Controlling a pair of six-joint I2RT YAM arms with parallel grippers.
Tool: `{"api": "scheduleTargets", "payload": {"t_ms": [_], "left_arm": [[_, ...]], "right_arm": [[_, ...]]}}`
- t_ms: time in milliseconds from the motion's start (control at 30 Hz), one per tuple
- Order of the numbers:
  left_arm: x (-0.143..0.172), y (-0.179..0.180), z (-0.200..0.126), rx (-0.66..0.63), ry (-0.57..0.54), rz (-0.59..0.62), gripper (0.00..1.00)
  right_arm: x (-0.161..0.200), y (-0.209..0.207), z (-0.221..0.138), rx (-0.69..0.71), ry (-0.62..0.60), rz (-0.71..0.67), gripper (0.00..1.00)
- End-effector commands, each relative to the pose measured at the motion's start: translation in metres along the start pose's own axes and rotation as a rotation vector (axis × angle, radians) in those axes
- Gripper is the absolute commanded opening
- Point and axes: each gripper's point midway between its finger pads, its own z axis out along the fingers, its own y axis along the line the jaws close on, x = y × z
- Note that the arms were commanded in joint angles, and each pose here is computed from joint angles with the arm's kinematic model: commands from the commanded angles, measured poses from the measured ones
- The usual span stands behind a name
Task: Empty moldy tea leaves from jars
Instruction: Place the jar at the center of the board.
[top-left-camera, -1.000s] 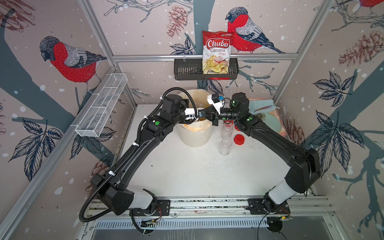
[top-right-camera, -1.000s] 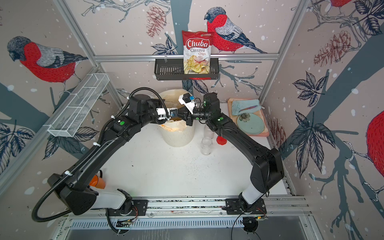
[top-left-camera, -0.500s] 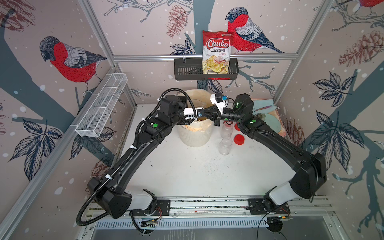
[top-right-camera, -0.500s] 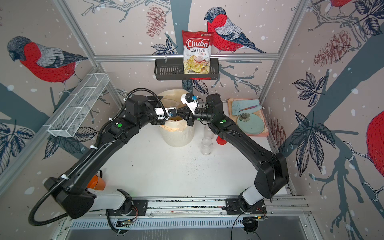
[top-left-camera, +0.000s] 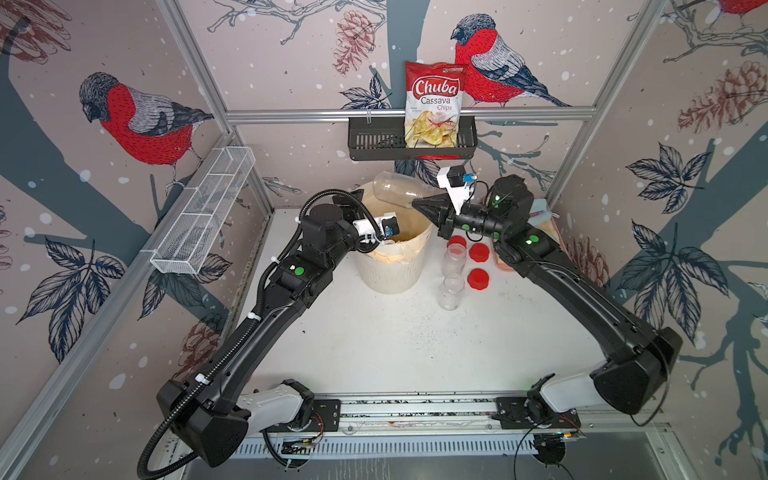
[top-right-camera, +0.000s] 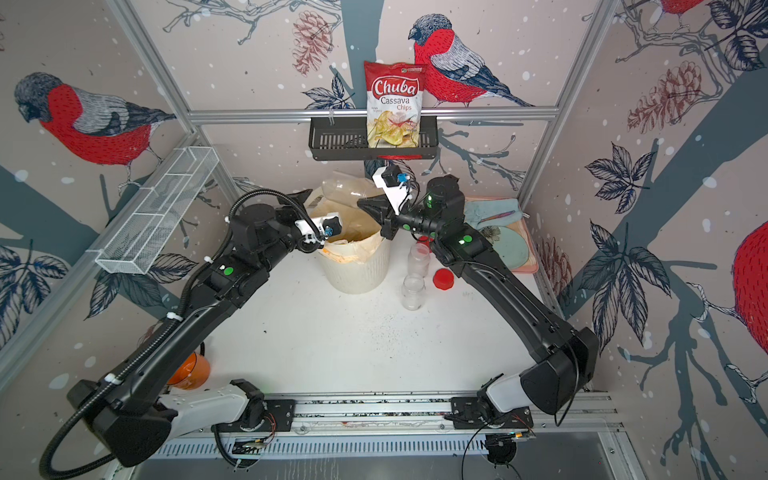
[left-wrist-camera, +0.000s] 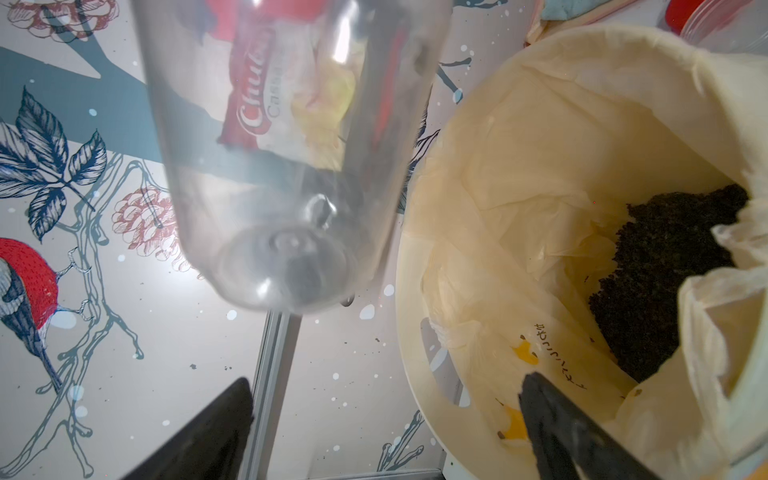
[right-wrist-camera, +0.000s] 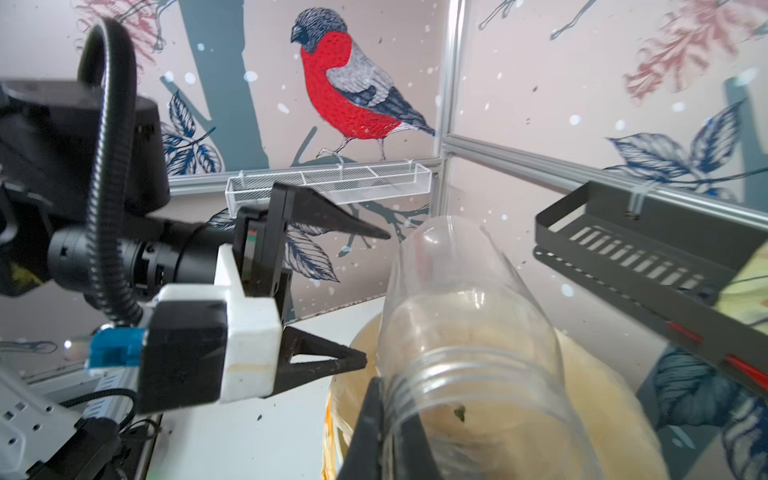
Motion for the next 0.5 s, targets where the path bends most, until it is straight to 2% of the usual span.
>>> {"api": "scheduleTargets", "payload": {"t_ms": [0,100,233,467], "left_arm": [[-0.013,0.042,-0.008,-0.16,-0.063,-0.101,0.98],[-0.016,0.049,-0.015,-0.18,-0.095,-0.171,0.98],[-0.012,0.059,-0.026,-0.271,-0.118,-0.283,0.98],[0.02,0.077,-0.045,-0.43,-0.076,-0.529,0.98]], "right_arm": [[-0.005,0.0,-0.019,0.088,0.035,0.036,0.0],[-0.017,0.005,-0.04,0.128,0.031,0.028,0.0],[-0.024,0.012,-0.064,0.171,0.067,0.025,0.0],[-0.003,0.03,-0.075,0.149,0.196,0.098,0.0]]}}
